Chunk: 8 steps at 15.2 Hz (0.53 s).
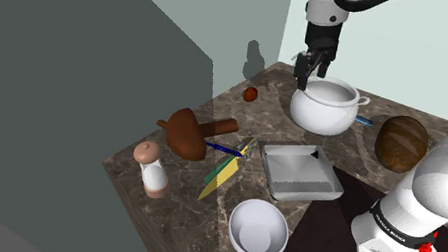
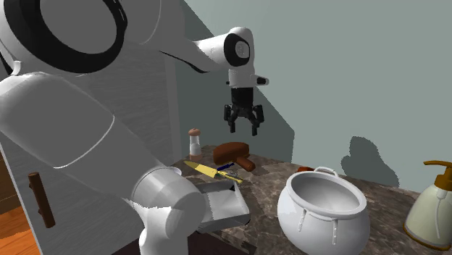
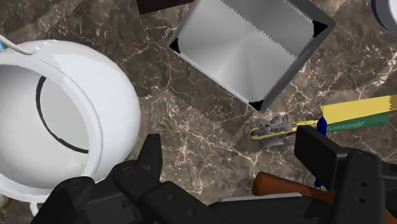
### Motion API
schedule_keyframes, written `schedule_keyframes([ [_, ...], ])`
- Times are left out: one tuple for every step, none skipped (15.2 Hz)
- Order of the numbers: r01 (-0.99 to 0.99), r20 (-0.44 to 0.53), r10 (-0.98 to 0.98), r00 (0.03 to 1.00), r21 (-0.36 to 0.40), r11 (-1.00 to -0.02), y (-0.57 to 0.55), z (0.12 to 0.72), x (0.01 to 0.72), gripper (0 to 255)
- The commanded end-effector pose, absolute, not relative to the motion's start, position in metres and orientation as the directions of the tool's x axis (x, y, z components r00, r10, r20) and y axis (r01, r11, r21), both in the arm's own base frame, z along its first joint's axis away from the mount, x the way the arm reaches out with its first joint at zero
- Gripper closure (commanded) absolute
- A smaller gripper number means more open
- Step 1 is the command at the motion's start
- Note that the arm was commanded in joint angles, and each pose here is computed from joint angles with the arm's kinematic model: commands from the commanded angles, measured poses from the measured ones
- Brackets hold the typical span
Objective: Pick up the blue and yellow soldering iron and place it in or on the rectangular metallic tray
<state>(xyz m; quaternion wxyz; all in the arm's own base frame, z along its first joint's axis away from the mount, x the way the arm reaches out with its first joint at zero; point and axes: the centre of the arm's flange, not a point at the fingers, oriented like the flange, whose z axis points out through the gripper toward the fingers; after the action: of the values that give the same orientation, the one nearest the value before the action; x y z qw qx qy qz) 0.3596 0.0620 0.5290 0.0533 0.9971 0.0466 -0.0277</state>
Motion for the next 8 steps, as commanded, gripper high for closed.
schedule_keyframes([
  [0.113,-0.061,0.108,0.992,0.098,-0.989,0.076,0.509,0.371,0],
  [0.122,-0.062,0.116,0.991,0.095,-0.988,0.084,0.500,0.376,0],
  [0.130,-0.063,0.125,0.990,0.092,-0.987,0.091,0.491,0.382,0],
  [0.139,-0.064,0.134,0.989,0.090,-0.986,0.099,0.482,0.387,0],
  [0.148,-0.065,0.142,0.988,0.087,-0.985,0.107,0.473,0.393,0],
  [0.156,-0.066,0.151,0.986,0.084,-0.984,0.115,0.464,0.398,0],
  [0.165,-0.067,0.160,0.985,0.082,-0.983,0.123,0.455,0.403,0],
  [0.173,-0.068,0.168,0.983,0.079,-0.982,0.131,0.446,0.408,0],
])
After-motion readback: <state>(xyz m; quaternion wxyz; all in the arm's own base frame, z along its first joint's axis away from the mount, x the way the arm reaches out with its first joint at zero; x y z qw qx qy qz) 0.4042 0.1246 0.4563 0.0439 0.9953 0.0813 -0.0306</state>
